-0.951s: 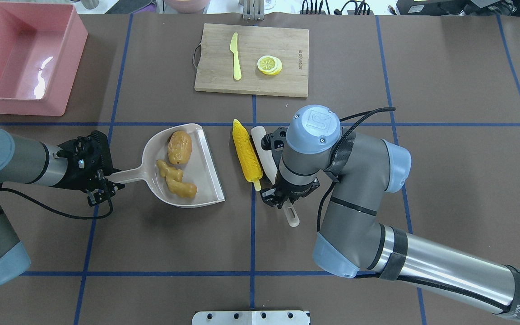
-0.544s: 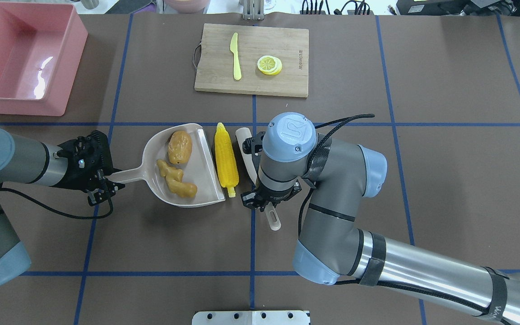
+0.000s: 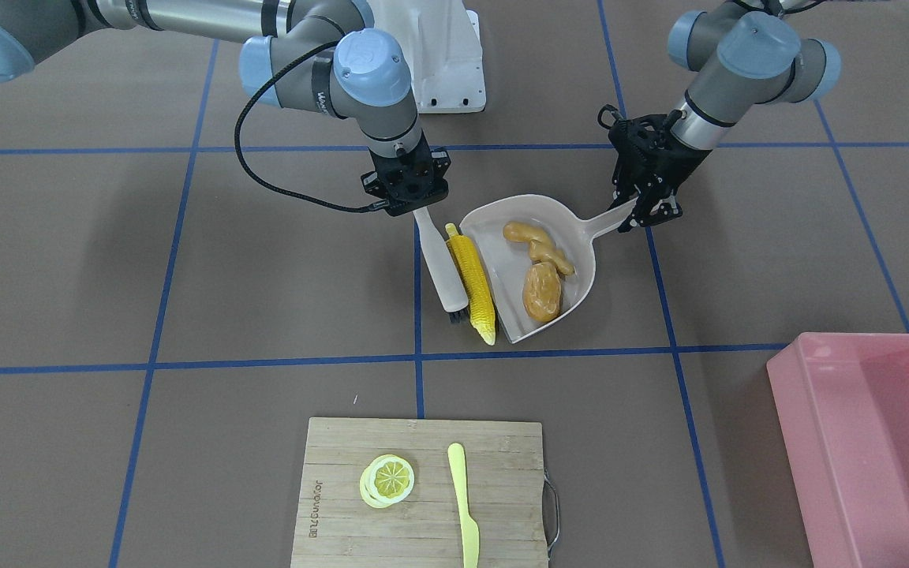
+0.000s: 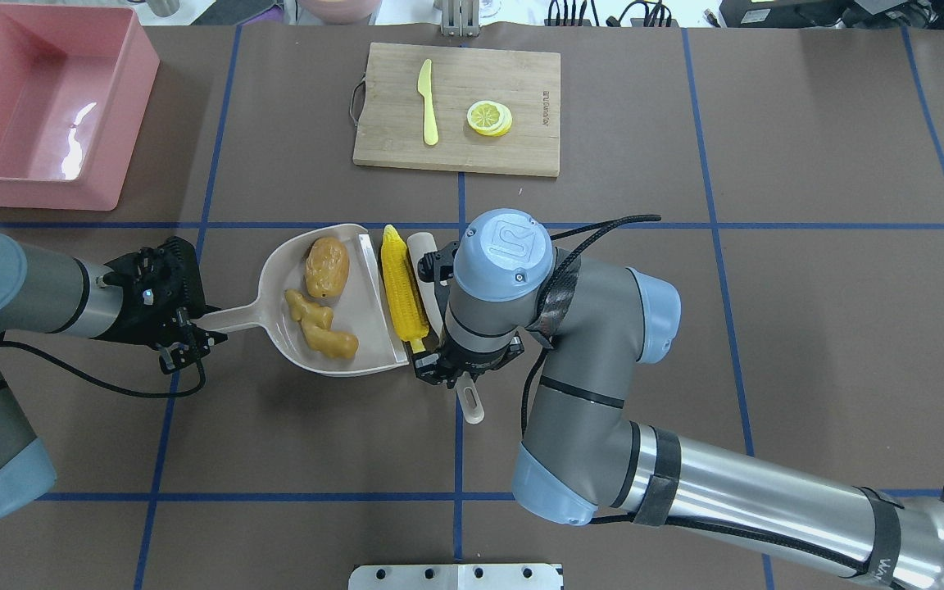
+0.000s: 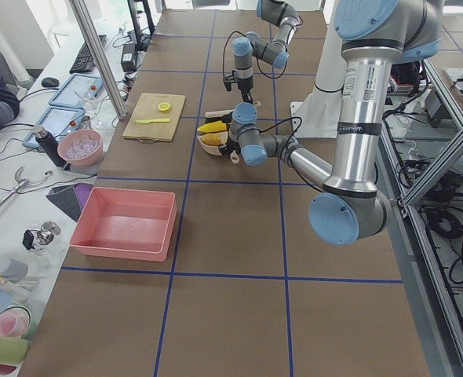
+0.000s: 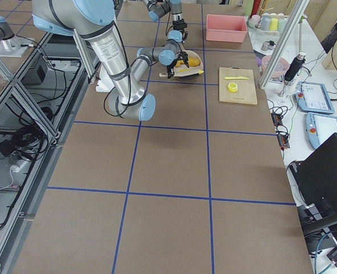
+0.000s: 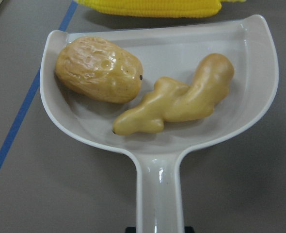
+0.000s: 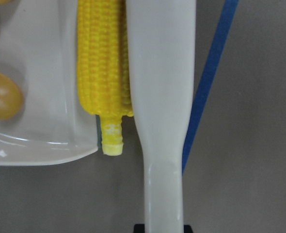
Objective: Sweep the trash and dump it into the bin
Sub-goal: 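Push the food deeper into the dustpan with the right brush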
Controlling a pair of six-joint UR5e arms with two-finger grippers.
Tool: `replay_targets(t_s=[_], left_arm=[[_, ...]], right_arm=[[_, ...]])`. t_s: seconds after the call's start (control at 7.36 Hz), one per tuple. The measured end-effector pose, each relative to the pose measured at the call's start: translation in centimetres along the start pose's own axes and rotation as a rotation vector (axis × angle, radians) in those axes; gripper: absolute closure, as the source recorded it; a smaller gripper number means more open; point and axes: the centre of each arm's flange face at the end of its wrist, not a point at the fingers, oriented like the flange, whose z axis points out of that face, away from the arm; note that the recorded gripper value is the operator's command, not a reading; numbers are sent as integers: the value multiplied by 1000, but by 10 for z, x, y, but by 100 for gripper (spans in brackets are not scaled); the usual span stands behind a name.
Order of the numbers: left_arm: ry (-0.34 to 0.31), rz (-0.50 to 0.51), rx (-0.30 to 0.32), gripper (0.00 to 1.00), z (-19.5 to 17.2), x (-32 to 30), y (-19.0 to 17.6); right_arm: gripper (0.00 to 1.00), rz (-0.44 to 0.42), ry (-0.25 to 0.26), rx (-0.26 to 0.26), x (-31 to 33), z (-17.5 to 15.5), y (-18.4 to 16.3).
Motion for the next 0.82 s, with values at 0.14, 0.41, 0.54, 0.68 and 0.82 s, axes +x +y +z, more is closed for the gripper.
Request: replay_targets(t_s=[0.14, 0.41, 0.54, 0.68, 0.82], left_arm=[[0, 0, 0, 80, 0, 0, 0], [0, -1, 0, 80, 0, 0, 0], [0, 0, 0, 80, 0, 0, 0], [0, 0, 0, 80, 0, 0, 0], [0, -1, 0, 80, 1, 0, 0]], right_arm=[[100, 0, -22, 10, -4, 4, -1], [100, -7, -50, 24, -9, 4, -1], [100, -5, -60, 29, -14, 2, -1], [100, -1, -75, 33, -18, 1, 0], [100, 5, -98, 40, -22, 3, 2]])
